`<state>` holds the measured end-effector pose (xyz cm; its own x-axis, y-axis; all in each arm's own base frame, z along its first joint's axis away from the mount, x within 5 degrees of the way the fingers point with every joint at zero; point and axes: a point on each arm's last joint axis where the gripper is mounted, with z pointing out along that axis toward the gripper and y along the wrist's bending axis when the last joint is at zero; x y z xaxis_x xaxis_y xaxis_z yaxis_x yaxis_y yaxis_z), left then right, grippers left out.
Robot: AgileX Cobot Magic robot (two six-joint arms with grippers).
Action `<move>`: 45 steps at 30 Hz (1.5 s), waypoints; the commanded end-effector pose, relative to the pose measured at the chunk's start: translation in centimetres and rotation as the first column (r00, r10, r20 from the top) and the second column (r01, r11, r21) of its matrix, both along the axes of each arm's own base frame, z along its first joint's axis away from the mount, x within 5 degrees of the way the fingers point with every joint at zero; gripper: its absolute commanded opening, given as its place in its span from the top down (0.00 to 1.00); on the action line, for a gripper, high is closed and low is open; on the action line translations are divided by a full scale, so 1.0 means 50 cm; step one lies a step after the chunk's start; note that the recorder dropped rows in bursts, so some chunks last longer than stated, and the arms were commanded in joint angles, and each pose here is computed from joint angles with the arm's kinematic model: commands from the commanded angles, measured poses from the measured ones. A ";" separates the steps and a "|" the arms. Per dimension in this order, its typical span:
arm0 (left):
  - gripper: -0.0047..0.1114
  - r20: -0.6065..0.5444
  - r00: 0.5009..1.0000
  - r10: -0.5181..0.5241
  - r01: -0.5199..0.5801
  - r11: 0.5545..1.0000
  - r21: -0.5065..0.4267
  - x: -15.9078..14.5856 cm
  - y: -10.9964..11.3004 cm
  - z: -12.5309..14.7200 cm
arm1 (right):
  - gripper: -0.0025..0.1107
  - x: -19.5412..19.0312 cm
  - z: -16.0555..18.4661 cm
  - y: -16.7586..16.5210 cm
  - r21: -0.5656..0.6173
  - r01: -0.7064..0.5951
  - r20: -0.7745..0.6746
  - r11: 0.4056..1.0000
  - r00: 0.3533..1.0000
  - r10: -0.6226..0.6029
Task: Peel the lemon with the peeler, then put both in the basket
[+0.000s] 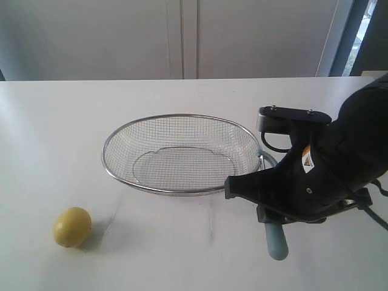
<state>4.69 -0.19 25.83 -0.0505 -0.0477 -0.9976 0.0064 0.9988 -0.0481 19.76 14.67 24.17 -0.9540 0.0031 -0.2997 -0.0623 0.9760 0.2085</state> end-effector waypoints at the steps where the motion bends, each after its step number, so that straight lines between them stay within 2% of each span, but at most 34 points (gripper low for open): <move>1: 0.96 0.020 1.000 -0.002 0.003 1.000 -0.015 -0.011 -0.001 0.037 | 0.98 0.000 0.005 -0.002 0.003 -0.003 0.017 1.000 1.000 0.003; 11: 0.96 -0.179 0.983 -0.030 0.032 0.999 0.007 -0.024 -0.006 0.115 | 0.98 0.000 0.005 -0.002 0.003 -0.003 0.018 1.000 1.000 0.003; 15: 0.96 -0.291 0.956 -0.042 0.049 0.999 0.016 -0.023 -0.008 0.153 | 0.98 0.000 0.005 -0.002 0.003 -0.003 0.018 1.000 1.000 0.003; 19: 0.96 -0.389 0.920 -0.050 0.064 0.998 0.022 -0.011 -0.009 0.165 | 0.98 0.000 0.005 -0.002 0.003 -0.003 0.018 1.000 1.000 0.003; 25: 0.96 -0.525 0.849 -0.058 0.078 0.997 0.015 0.020 -0.009 0.162 | 0.98 0.000 0.005 -0.002 0.002 -0.007 0.019 1.000 1.000 0.007; 31: 0.96 -0.666 0.742 -0.070 0.104 0.995 0.011 0.053 -0.009 0.138 | 0.98 -0.001 0.005 -0.001 0.007 -0.004 0.012 1.000 1.000 0.004; 39: 0.96 -0.773 0.628 -0.085 0.109 0.994 -0.020 0.103 -0.010 0.113 | 0.98 -0.001 0.005 -0.002 0.005 -0.004 0.011 1.000 1.000 0.004; 45: 0.96 -0.828 0.553 -0.091 0.160 0.987 -0.001 0.134 -0.009 0.094 | 0.98 -0.001 0.005 -0.001 0.007 -0.002 0.012 1.000 1.000 0.002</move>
